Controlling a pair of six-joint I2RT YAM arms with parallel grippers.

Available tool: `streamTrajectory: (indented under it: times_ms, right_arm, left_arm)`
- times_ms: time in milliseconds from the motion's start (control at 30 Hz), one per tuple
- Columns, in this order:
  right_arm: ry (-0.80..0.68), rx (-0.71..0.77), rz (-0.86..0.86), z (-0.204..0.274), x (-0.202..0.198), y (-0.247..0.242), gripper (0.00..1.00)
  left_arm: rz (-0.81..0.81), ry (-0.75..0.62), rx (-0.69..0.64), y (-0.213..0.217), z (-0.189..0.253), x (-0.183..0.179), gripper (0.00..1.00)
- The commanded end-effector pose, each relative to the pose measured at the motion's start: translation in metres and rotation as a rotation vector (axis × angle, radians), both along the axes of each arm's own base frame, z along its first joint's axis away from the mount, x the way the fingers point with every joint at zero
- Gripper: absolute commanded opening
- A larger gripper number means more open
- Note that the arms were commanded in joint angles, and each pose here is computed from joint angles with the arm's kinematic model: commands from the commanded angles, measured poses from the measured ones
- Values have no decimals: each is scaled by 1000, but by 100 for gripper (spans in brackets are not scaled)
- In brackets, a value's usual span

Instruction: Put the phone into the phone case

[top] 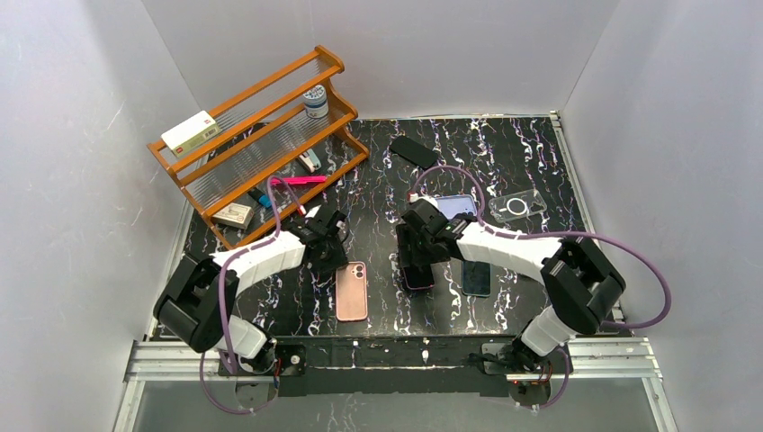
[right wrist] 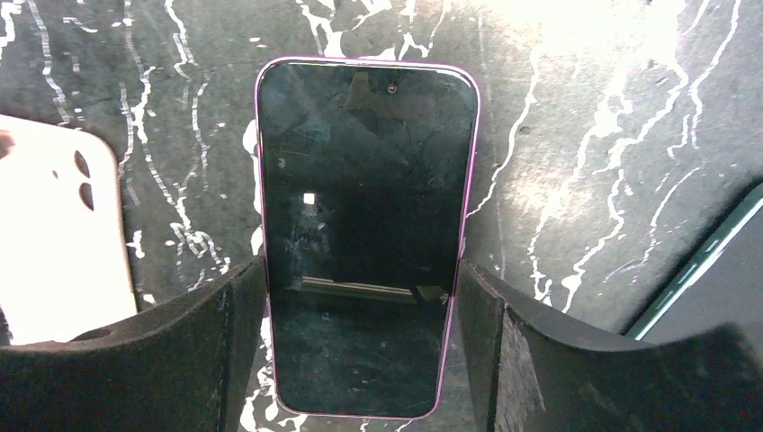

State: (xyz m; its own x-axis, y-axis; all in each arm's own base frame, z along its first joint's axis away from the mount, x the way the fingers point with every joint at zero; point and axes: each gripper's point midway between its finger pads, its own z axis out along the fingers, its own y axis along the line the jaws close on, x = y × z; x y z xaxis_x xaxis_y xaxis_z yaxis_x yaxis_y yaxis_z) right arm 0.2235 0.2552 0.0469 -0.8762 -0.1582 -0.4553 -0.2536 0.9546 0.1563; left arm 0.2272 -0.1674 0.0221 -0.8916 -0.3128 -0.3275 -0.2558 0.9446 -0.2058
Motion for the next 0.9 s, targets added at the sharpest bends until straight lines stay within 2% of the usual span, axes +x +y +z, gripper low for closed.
streamTrajectory:
  times_ms: [0, 100, 200, 400, 467, 533, 700, 867]
  right_arm:
    - [3, 142, -11, 25, -6, 20, 50]
    - [25, 230, -8, 35, -13, 34, 50]
    - [54, 321, -21, 45, -19, 47, 49]
    - [83, 435, -64, 58, -25, 76, 48]
    - [90, 465, -68, 63, -28, 86, 48]
    - [106, 500, -84, 65, -32, 98, 48]
    - [167, 587, -70, 68, -50, 133, 47]
    - [186, 567, -34, 64, -63, 162, 46]
  left_arm:
    - [7, -95, -96, -14, 25, 16, 35]
    - [13, -139, -116, -9, 44, 17, 47]
    - [34, -166, -145, 1, 61, 19, 54]
    - [52, -154, -217, 24, 83, 18, 73]
    - [46, -153, -213, 30, 88, 19, 87]
    - [37, -148, -189, 37, 91, 17, 96]
    - [32, -125, -191, 45, 91, 10, 98]
    - [35, -103, -218, 47, 85, 1, 97]
